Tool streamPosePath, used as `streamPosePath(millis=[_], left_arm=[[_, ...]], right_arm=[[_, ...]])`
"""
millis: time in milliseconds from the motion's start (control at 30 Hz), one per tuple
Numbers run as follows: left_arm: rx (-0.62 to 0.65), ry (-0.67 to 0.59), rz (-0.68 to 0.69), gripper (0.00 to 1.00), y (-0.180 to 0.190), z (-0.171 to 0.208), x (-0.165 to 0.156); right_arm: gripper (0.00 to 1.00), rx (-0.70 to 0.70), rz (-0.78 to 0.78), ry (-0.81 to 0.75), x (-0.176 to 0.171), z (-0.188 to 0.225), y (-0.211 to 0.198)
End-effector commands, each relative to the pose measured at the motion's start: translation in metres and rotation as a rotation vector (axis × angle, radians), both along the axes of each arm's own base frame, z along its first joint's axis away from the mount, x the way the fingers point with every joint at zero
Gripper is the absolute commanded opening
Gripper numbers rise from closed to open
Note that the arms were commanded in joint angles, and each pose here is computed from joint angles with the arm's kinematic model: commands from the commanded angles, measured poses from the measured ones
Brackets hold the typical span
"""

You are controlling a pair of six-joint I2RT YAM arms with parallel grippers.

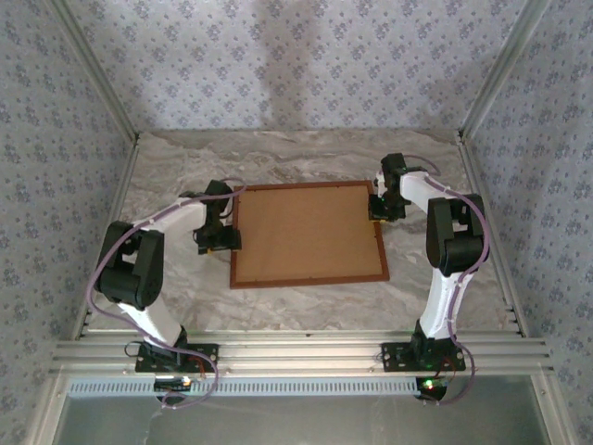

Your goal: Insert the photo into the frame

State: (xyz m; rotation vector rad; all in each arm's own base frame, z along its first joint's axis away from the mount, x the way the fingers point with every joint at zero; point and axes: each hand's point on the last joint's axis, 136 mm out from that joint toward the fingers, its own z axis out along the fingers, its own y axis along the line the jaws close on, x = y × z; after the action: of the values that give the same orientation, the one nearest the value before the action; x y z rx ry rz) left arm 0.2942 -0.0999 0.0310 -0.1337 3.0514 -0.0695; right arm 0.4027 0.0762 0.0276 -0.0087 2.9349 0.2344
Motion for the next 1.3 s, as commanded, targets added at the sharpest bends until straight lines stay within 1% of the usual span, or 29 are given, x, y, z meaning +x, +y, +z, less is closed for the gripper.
streamPosePath(millis=[0,267,367,500,700,867,1033,1133,1267], left_arm=[[0.004,0.038,-0.003,0.67,0.001,-0.014,-0.007],[0.021,0.133,-0.027,0.67,-0.012,-0.05,-0.029],[0.032,0.149,-0.059,0.67,-0.022,-0.056,-0.031],[0.089,0.168,-0.102,0.67,-0.028,-0.067,-0.032],[0.093,0.187,-0.113,0.66,-0.037,-0.076,-0.035],[0.09,0.181,-0.128,0.67,-0.045,-0.077,-0.03],[0.074,0.158,-0.131,0.66,-0.051,-0.068,-0.021],[0.06,0.134,-0.137,0.66,-0.056,-0.057,-0.012],[0.044,0.06,-0.142,0.67,-0.059,-0.028,0.007]], right_arm=[[0.21,-0.016,0.019,0.017,-0.003,0.001,0.001],[0.2,-0.01,0.028,0.01,0.0,0.001,0.006],[0.21,-0.008,0.035,0.013,0.0,-0.001,0.01],[0.21,-0.005,0.048,0.021,-0.001,-0.003,0.016],[0.2,0.002,0.056,0.023,-0.001,-0.004,0.02],[0.21,0.003,0.059,0.023,0.0,-0.004,0.022],[0.21,0.005,0.059,0.021,0.0,-0.002,0.022],[0.21,0.001,0.053,0.022,0.0,0.001,0.021],[0.23,-0.016,0.032,-0.018,0.009,0.018,0.011]])
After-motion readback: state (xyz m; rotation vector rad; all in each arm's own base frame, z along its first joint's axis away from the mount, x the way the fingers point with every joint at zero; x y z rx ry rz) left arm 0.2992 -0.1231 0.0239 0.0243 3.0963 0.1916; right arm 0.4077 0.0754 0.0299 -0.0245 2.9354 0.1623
